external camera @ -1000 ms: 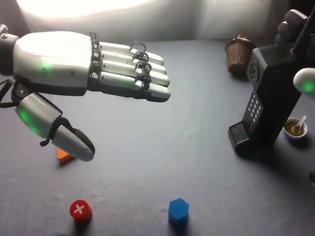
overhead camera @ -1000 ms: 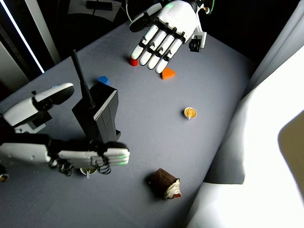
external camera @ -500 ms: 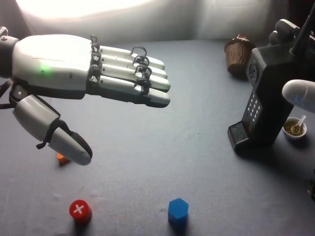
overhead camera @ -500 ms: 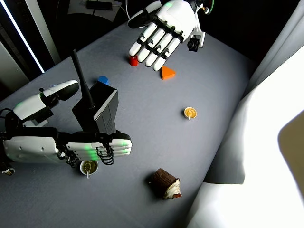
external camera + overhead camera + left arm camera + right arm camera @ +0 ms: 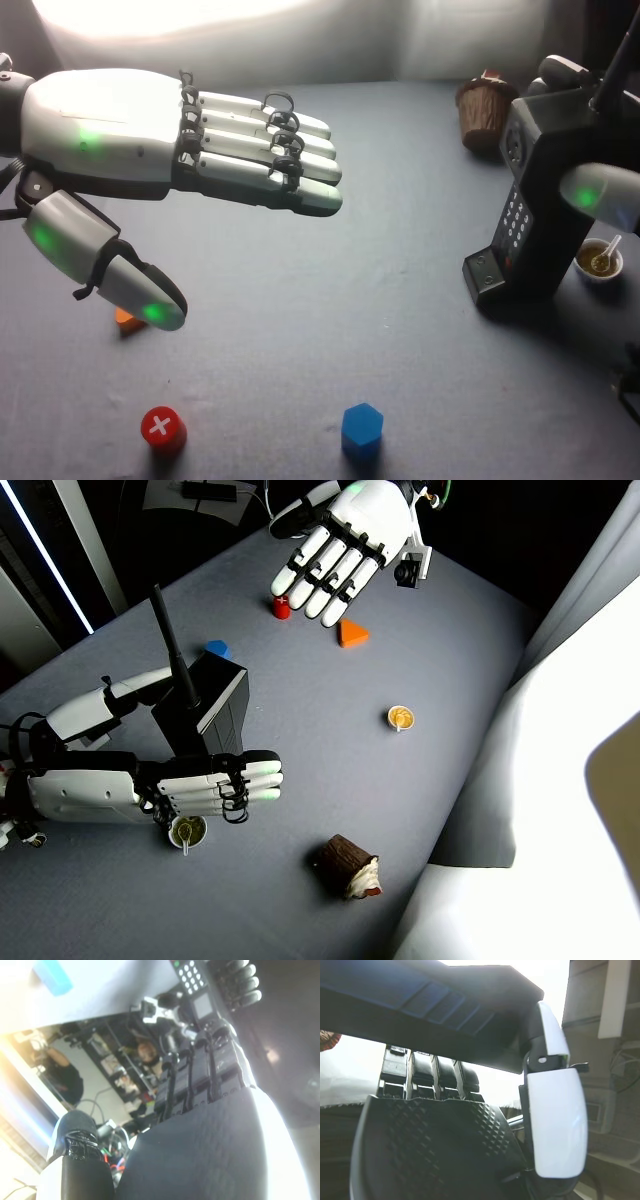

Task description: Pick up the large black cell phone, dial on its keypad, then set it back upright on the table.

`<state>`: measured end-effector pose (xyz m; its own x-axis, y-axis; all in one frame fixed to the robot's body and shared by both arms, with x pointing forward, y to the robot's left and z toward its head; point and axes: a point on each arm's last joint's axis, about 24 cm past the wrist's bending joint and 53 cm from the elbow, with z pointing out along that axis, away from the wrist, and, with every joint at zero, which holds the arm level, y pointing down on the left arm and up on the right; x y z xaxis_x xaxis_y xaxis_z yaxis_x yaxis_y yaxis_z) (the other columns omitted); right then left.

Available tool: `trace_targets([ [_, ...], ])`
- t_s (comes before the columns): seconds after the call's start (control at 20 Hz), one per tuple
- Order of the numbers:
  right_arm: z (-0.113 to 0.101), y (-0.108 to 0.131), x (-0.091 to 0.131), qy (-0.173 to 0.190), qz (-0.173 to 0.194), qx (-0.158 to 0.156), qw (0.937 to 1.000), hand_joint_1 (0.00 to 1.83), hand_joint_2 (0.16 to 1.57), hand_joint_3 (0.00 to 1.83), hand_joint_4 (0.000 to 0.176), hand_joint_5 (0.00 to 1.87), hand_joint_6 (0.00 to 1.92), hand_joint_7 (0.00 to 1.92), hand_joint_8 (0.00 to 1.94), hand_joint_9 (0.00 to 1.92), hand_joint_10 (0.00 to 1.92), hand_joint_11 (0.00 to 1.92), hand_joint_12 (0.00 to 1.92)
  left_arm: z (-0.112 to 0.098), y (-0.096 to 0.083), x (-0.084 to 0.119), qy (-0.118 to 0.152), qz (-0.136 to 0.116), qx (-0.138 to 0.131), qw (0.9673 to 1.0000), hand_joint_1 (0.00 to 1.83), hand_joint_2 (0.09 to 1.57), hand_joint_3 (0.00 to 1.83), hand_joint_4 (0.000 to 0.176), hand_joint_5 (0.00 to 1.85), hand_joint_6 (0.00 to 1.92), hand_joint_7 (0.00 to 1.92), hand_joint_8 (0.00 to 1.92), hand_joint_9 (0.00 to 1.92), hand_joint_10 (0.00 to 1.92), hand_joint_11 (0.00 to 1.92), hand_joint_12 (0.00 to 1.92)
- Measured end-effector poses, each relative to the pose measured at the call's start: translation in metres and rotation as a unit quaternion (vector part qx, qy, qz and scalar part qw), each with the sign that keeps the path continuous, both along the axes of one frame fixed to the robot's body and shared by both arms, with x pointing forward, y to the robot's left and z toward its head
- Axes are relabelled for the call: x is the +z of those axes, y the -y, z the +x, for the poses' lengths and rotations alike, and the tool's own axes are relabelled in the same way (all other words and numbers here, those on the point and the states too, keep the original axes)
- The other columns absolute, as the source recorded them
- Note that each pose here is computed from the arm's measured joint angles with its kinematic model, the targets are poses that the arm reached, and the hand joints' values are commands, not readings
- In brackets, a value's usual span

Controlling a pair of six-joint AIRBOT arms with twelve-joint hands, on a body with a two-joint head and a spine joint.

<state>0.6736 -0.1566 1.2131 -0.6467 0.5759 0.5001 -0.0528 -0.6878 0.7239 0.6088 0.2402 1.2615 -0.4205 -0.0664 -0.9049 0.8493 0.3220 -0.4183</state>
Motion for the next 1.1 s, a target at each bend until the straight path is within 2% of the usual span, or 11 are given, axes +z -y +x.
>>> trace_targets([
  [0.05,0.001,0.000,0.001,0.003,0.000,-0.001,1.0000,1.28,1.16,0.00,0.000,0.63,0.04,0.69,0.04,0.77,0.11,0.41,1.03,0.000,0.000,0.000,0.000,0.000,0.000,1.0000,0.10,1.10,0.00,0.014,0.06,0.00,0.03,0.00,0.02,0.00,0.00,0.00],
  [0.1,0.002,0.000,0.002,0.004,-0.002,-0.002,1.0000,1.45,1.13,0.00,0.000,0.81,0.74,0.85,0.79,0.91,0.90,0.75,1.48,0.000,0.000,0.000,0.000,0.000,0.000,1.0000,0.11,1.10,0.00,0.018,0.06,0.00,0.04,0.00,0.03,0.01,0.00,0.00],
  [0.15,0.001,0.000,0.003,0.006,-0.001,-0.002,1.0000,1.48,1.11,0.00,0.000,0.95,0.75,0.92,0.89,0.93,1.09,0.83,1.57,0.000,0.000,0.000,0.000,0.000,0.000,1.0000,0.11,1.10,0.00,0.017,0.06,0.00,0.04,0.00,0.03,0.00,0.01,0.00],
  [0.2,0.002,0.000,0.004,0.007,0.002,-0.003,1.0000,1.49,1.09,0.00,0.000,0.99,0.70,0.99,0.85,0.96,1.11,0.88,1.58,0.000,0.000,0.000,0.000,0.000,0.000,1.0000,0.10,1.10,0.00,0.014,0.06,0.00,0.05,0.00,0.04,0.01,0.01,0.00],
  [0.55,0.003,0.000,0.004,0.006,-0.002,-0.003,1.0000,1.49,1.10,0.00,0.000,0.99,0.73,0.97,0.91,0.93,1.17,0.88,1.57,0.000,0.000,-0.001,0.001,0.002,0.000,1.0000,0.12,1.10,0.00,0.011,0.05,0.00,0.04,0.00,0.04,0.00,0.00,0.00],
  [0.7,0.003,0.001,0.013,0.019,-0.009,-0.003,0.9998,1.49,1.09,0.00,0.000,1.00,0.77,0.99,0.83,0.95,1.11,0.86,1.57,0.000,0.000,0.001,0.001,-0.002,0.001,1.0000,0.13,1.10,0.00,0.012,0.05,0.00,0.05,0.00,0.04,0.00,0.01,0.01],
  [0.8,0.004,0.007,0.023,0.035,-0.006,-0.008,0.9993,1.49,1.11,0.00,0.000,0.98,0.81,0.95,0.93,0.90,1.16,0.82,1.60,0.001,0.000,0.003,0.002,-0.006,0.003,1.0000,0.13,1.10,0.00,0.011,0.06,0.00,0.04,0.00,0.04,0.00,0.00,0.00],
  [0.85,0.003,0.012,0.031,0.047,-0.006,-0.012,0.9988,1.40,1.12,0.00,0.000,0.97,0.89,0.94,1.01,0.86,1.30,0.78,1.38,0.002,-0.001,0.003,0.002,-0.006,0.004,1.0000,0.15,1.10,0.00,0.007,0.07,0.01,0.04,0.00,0.05,0.01,0.00,0.00],
  [0.9,0.003,0.015,0.035,0.055,-0.002,-0.015,0.9984,1.40,1.12,0.00,0.000,0.97,0.89,0.94,1.01,0.86,1.30,0.78,1.38,0.002,-0.001,0.002,0.002,-0.006,0.005,1.0000,0.15,1.10,0.00,0.007,0.07,0.01,0.04,0.00,0.05,0.01,0.00,0.00],
  [0.95,0.001,0.021,0.045,0.070,0.006,-0.020,0.9973,1.38,1.11,0.00,0.000,1.00,0.85,0.97,0.96,0.88,1.30,0.81,1.26,0.003,-0.001,0.002,0.001,-0.006,0.008,1.0000,0.15,1.09,0.00,0.012,0.07,0.01,0.05,0.00,0.06,0.01,0.01,0.01],
  [1.1,-0.008,0.026,0.061,0.104,0.025,-0.021,0.9940,1.37,1.12,0.00,0.000,1.00,0.85,0.94,1.02,0.87,1.32,0.82,1.24,0.008,-0.003,0.002,-0.006,-0.006,0.019,0.9998,0.12,1.10,0.00,0.015,0.07,0.00,0.05,0.00,0.06,0.00,0.01,0.01],
])
